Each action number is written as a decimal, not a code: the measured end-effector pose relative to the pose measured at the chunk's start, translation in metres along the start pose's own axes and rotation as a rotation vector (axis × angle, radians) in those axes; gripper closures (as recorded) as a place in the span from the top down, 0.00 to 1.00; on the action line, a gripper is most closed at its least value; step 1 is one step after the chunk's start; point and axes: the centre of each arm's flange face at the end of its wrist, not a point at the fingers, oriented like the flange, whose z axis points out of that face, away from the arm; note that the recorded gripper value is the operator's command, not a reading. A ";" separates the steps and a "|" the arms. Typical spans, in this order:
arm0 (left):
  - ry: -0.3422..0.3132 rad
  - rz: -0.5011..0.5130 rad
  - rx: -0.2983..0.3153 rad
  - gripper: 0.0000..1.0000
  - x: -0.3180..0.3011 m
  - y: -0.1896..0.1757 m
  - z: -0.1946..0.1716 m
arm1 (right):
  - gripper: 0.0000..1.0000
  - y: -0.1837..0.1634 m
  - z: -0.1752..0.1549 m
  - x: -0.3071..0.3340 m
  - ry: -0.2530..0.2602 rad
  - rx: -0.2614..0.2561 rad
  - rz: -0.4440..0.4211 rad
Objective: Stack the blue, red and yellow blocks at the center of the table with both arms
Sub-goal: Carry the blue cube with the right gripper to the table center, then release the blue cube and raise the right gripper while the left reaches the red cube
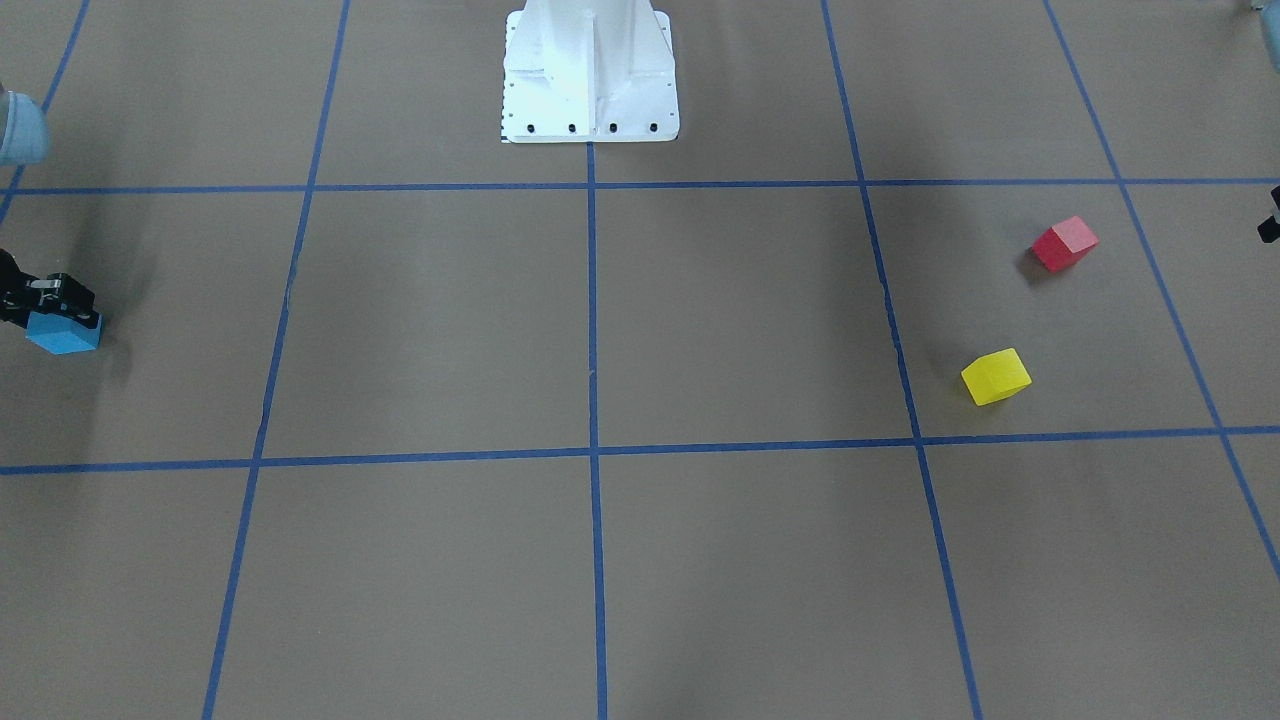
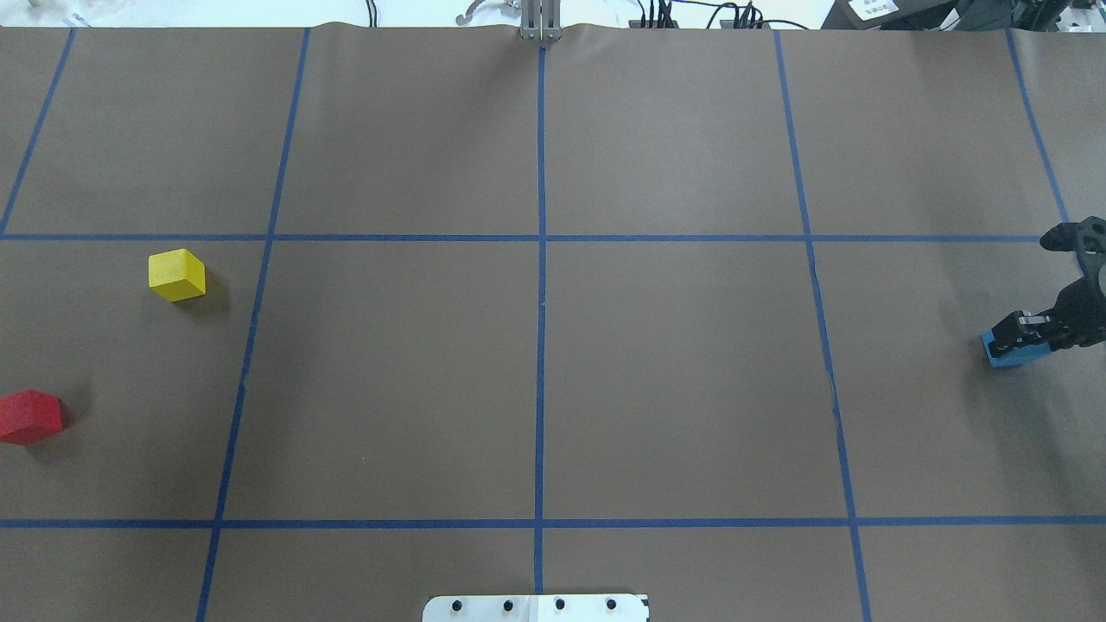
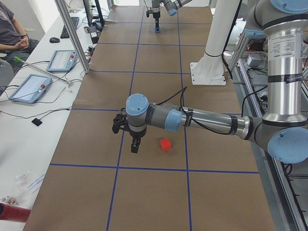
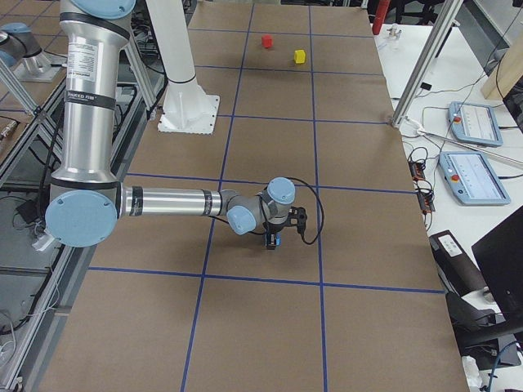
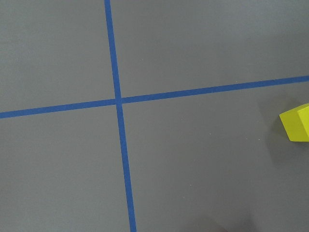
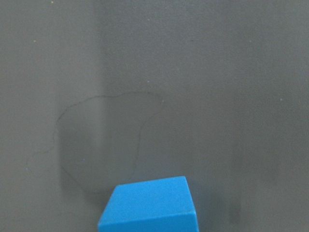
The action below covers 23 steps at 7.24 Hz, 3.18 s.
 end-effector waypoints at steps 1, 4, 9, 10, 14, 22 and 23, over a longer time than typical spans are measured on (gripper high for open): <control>0.000 0.001 0.000 1.00 0.000 0.000 0.000 | 0.00 -0.007 -0.003 -0.010 -0.011 0.010 0.012; 0.001 0.007 0.004 1.00 0.002 -0.002 -0.001 | 0.00 -0.035 -0.088 -0.103 -0.123 0.074 0.000; 0.001 0.009 0.001 1.00 0.002 -0.003 0.001 | 0.00 -0.083 -0.097 -0.503 -0.173 0.161 0.224; 0.001 0.006 -0.002 1.00 0.000 -0.004 0.003 | 0.00 -0.086 -0.083 -0.573 -0.160 0.154 0.224; 0.000 -0.007 -0.017 1.00 -0.008 -0.007 0.011 | 0.05 -0.078 -0.045 -0.637 -0.106 0.145 0.212; 0.005 -0.013 0.000 1.00 0.010 -0.016 0.008 | 1.00 -0.052 -0.004 -0.637 -0.044 0.120 0.097; 0.001 -0.027 0.013 1.00 0.033 -0.025 0.019 | 1.00 -0.054 -0.015 -0.636 -0.046 0.118 0.100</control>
